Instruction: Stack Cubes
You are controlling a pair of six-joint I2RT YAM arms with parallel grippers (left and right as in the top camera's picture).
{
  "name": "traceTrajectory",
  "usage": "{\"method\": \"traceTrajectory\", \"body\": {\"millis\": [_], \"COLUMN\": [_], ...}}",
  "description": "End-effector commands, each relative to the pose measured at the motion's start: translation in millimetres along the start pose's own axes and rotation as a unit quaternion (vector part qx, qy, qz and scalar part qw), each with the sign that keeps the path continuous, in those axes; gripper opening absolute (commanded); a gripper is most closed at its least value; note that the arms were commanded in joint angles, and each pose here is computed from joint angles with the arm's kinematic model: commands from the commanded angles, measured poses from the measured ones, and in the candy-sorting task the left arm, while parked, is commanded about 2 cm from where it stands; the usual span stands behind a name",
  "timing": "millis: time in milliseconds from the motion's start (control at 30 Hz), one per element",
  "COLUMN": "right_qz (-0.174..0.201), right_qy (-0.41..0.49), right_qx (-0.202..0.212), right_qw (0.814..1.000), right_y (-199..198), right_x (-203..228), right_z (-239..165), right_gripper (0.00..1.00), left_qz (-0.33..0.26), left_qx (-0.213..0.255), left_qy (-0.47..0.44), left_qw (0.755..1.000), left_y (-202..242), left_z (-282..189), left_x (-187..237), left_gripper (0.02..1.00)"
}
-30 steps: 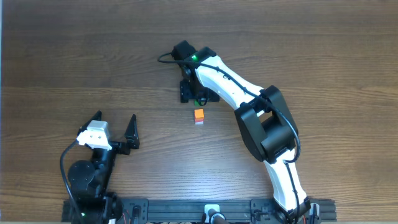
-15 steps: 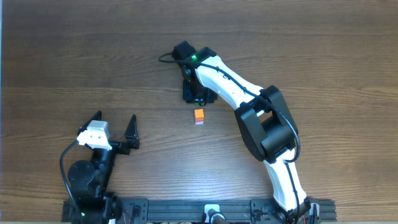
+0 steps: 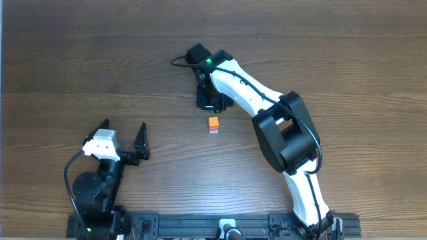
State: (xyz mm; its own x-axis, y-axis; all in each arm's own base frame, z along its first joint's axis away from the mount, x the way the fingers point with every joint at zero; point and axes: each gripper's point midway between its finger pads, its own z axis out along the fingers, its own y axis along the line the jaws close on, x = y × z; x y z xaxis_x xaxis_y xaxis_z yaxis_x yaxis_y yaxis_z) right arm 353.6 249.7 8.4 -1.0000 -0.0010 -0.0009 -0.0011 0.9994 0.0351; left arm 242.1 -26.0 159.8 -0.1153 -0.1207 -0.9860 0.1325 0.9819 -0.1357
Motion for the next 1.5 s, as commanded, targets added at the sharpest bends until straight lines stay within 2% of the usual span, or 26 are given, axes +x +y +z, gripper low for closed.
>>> {"method": "traceTrajectory", "body": {"millis": [33, 200, 533, 700, 1100, 1300, 1500], "right_qz": [0.007, 0.004, -0.008, -0.011, -0.022, -0.042, -0.046], "right_qy": [-0.002, -0.018, -0.104, -0.118, -0.057, -0.056, -0.049], "right_qx": [-0.003, -0.012, -0.047, -0.049, -0.032, -0.033, -0.028], "right_qw": [1.0, 1.0, 0.993, 0.992, 0.998, 0.997, 0.997], "right_y": [1, 3, 6, -2, -6, 7, 7], "right_x": [-4, -7, -19, -7, 44, 55, 60], "right_z": [-1, -16, -94, -127, -106, -103, -102], "right_gripper": [0.091, 0.009, 0.009, 0.012, 0.012, 0.009, 0.009], "left_qz": [0.008, 0.008, 0.008, 0.008, 0.008, 0.008, 0.008], "left_qx": [0.007, 0.007, 0.007, 0.007, 0.007, 0.007, 0.007], "left_qy": [0.0, 0.0, 0.0, 0.0, 0.0, 0.0, 0.0], "left_qw": [1.0, 1.0, 1.0, 1.0, 1.0, 1.0, 1.0], "left_y": [-2, -2, -2, -2, -2, -2, -2], "left_z": [0, 0, 0, 0, 0, 0, 0], "left_x": [2, 2, 2, 2, 2, 2, 2], "left_gripper": [0.998, 0.996, 0.996, 0.998, 0.996, 0.996, 0.998]}}
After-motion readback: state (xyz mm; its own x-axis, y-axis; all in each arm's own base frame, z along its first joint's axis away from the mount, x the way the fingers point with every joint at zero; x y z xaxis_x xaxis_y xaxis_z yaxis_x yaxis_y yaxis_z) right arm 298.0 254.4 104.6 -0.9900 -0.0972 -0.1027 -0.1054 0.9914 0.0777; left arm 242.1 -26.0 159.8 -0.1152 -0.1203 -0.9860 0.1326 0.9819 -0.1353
